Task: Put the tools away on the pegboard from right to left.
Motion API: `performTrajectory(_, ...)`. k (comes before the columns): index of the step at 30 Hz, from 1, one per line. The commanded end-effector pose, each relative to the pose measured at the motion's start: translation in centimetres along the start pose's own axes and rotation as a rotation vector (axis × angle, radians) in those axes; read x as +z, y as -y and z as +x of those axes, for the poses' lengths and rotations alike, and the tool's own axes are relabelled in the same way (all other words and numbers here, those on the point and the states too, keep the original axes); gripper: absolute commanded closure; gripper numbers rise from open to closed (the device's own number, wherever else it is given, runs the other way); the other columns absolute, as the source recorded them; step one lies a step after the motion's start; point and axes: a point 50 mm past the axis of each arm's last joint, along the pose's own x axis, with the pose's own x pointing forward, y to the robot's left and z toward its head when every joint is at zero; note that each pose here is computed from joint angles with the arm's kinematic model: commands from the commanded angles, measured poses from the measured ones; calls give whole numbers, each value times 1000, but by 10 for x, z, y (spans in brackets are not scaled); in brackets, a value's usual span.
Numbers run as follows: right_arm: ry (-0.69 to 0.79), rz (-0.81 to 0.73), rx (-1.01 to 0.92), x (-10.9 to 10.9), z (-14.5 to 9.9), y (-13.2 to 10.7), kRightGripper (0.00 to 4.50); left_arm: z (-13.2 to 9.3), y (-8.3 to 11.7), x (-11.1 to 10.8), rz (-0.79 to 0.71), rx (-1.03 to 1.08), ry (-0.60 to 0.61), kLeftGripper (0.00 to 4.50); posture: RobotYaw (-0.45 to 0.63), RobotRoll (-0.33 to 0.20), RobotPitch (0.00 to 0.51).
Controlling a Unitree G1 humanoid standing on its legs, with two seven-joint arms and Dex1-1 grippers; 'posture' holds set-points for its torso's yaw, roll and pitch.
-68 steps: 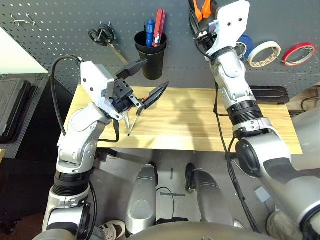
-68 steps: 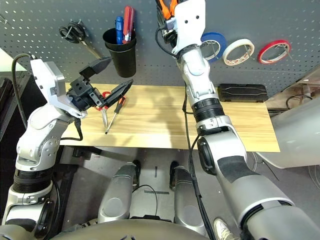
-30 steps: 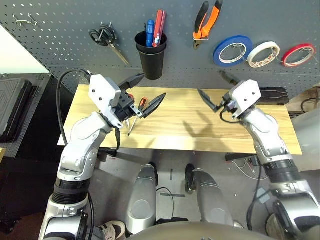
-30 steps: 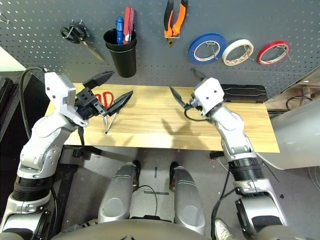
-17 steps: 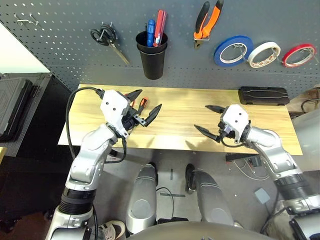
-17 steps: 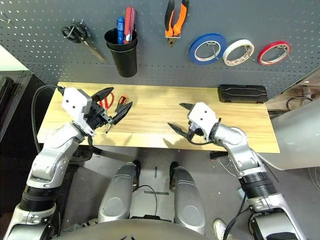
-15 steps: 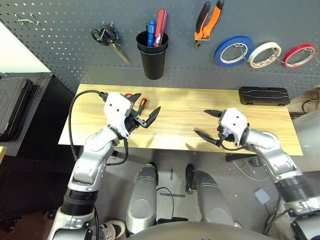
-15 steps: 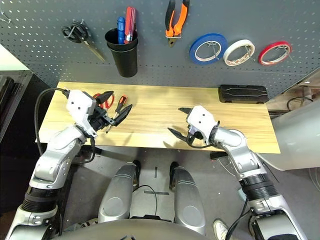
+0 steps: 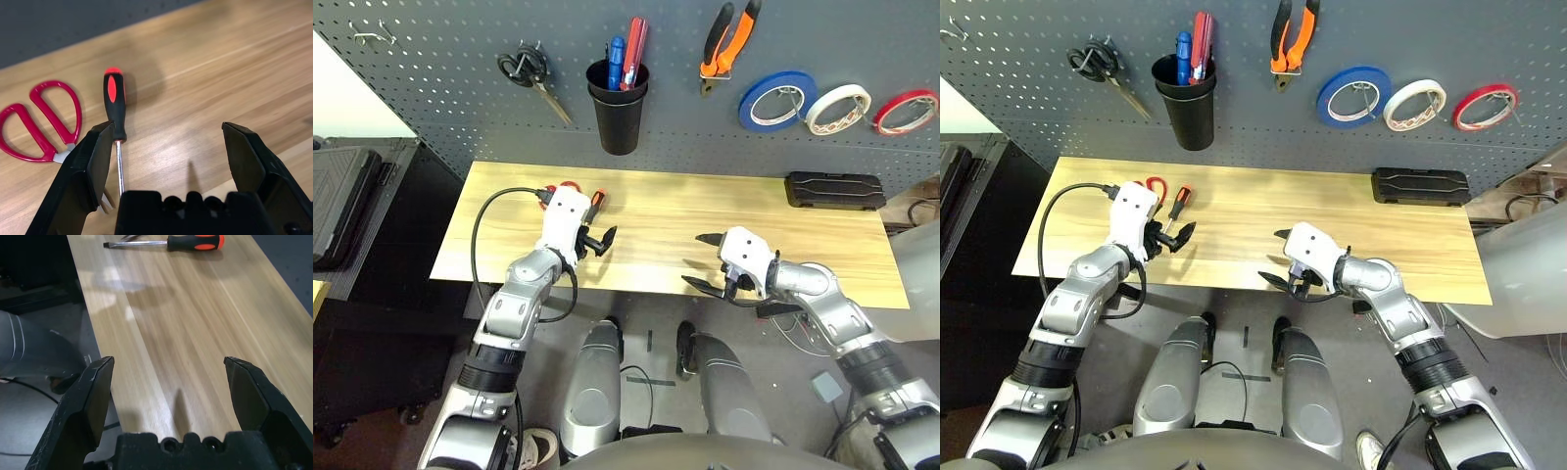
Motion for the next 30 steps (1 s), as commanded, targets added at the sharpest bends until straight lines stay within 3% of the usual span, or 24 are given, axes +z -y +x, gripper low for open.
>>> performTrajectory(1, -30, 8, 0, -6, 3, -5, 33, 11, -1, -9, -8, -4, -75, 0, 251, 0, 306)
performTrajectory(16, -35, 7, -52, 0, -1, -9, 33, 55, -28, -18, -83, 113, -216, 0, 156, 0, 324)
performTrajectory(27, -42, -16, -57, 4, -7, -13, 33, 67, -18, -32, -118, 85, -295, 0, 112, 0, 319)
performTrajectory(30, -40, -25, -53, 4, -7, -13, 0, 66, -19, -36, -113, 96, -311, 632, 117, 0, 316)
